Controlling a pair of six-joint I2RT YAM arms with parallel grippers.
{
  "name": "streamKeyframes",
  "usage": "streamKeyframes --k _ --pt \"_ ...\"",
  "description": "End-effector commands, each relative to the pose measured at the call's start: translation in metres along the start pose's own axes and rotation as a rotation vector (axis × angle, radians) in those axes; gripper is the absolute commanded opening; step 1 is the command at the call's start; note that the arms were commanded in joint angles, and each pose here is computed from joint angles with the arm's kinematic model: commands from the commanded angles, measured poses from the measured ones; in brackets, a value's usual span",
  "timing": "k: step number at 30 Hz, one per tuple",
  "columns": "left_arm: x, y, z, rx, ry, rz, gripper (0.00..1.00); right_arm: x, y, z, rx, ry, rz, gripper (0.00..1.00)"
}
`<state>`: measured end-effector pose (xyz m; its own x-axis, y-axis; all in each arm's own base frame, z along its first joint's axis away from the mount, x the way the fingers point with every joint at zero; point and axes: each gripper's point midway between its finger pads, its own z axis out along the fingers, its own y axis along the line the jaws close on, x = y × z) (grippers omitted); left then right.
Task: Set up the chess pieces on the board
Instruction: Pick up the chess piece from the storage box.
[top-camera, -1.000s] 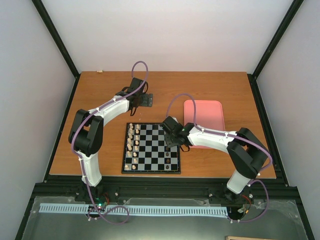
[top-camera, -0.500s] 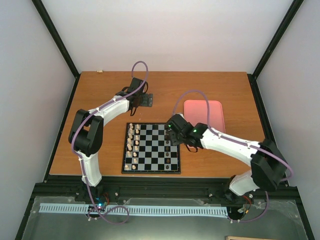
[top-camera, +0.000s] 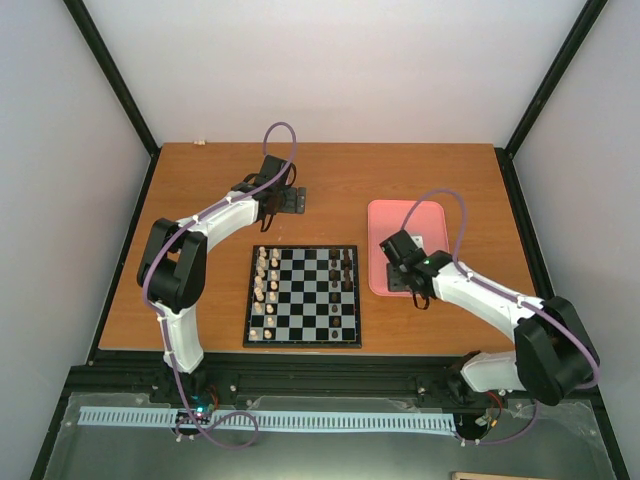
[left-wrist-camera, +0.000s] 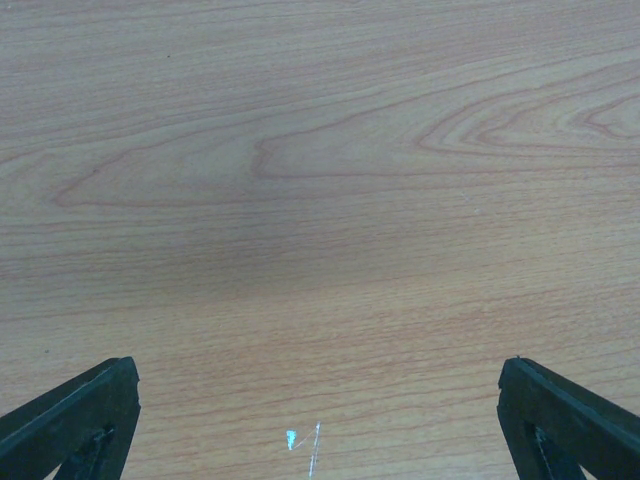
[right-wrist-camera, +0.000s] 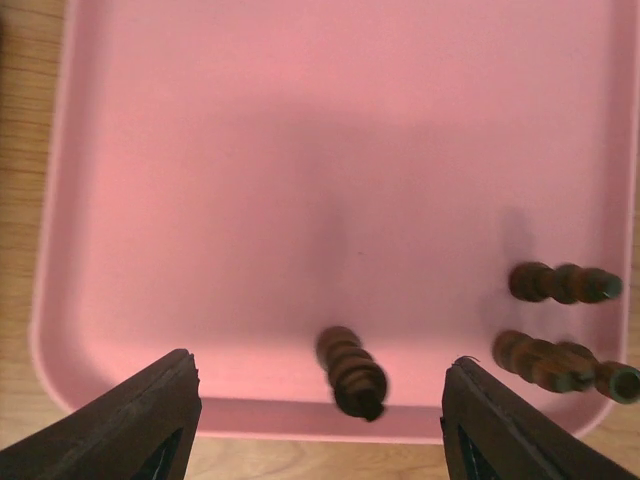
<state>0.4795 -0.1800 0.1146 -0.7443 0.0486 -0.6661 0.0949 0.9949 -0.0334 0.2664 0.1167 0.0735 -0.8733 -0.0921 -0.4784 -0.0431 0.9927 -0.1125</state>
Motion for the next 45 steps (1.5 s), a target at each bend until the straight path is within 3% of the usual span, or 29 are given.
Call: streamKeyframes --k 1,7,20,28,36,45 --pt "-0.012 -0.002 0.001 0.004 -0.016 -0.018 1.00 -0.003 -0.018 0.001 0.025 -0.031 0.076 0.66" --pt "-0.012 -0.001 0.000 0.004 -0.016 -0.018 1.00 0.007 -0.024 0.020 0.026 0.013 0.087 0.65" --pt "-0.011 -0.001 0.003 -0.001 -0.011 -0.018 1.00 0.011 -0.021 0.028 0.014 0.041 0.080 0.35" --pt "-0.010 -0.001 0.002 0.002 -0.009 -0.019 1.00 0.019 -0.022 0.028 0.009 0.059 0.090 0.31" --pt "-0.011 -0.001 0.001 0.003 -0.012 -0.022 1.00 0.018 -0.023 0.026 0.009 0.054 0.091 0.16" --pt "-0.011 -0.001 0.001 -0.002 -0.012 -0.021 1.00 -0.013 -0.019 0.001 -0.029 -0.028 0.085 0.09"
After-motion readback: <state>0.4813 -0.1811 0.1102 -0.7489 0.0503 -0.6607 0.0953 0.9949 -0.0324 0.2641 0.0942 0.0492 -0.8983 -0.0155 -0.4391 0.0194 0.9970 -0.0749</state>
